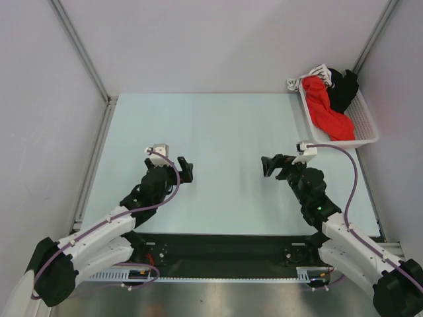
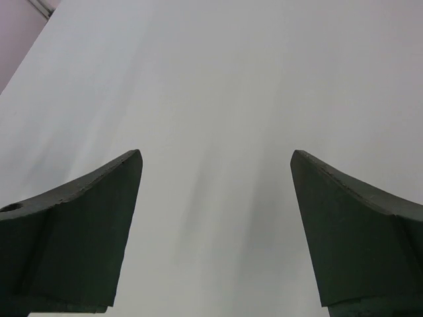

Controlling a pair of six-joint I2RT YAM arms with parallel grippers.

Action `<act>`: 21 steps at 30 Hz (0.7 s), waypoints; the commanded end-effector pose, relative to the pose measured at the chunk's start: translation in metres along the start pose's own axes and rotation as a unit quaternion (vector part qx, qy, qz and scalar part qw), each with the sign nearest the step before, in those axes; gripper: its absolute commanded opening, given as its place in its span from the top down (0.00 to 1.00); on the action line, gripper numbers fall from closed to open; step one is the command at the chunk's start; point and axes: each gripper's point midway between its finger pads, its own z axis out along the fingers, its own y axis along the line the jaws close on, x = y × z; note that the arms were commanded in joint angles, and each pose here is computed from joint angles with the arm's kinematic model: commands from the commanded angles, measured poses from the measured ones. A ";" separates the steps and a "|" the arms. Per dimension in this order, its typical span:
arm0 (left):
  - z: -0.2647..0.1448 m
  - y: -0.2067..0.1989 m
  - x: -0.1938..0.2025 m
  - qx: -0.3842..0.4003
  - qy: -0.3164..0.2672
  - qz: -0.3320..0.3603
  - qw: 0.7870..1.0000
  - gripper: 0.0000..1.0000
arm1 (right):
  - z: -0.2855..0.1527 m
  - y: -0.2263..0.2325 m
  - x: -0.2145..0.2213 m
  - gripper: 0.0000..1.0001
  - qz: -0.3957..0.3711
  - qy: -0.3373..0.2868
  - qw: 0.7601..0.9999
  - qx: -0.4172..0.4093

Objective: Fold and stack the tank tops
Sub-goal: Grab the tank top from the pile

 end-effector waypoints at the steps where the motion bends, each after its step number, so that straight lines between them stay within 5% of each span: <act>1: -0.001 -0.002 -0.012 0.001 -0.018 -0.010 1.000 0.00 | 0.002 -0.004 -0.011 0.00 0.013 -0.018 1.000 0.019; 9: -0.002 -0.003 -0.013 0.005 -0.020 -0.011 1.000 0.00 | 0.017 -0.043 -0.042 0.02 0.050 0.023 0.992 0.116; 13: 0.000 -0.005 -0.010 0.009 -0.013 -0.011 1.000 0.00 | 0.023 -0.065 -0.095 0.03 0.129 0.006 0.989 0.066; 16: 0.000 -0.007 -0.010 0.014 -0.011 -0.014 1.000 0.00 | 0.039 -0.115 -0.091 0.05 0.174 0.056 0.975 0.127; 21: 0.000 -0.008 -0.009 0.015 -0.008 -0.013 1.000 0.00 | 0.061 -0.173 -0.118 0.07 0.199 0.038 0.954 0.221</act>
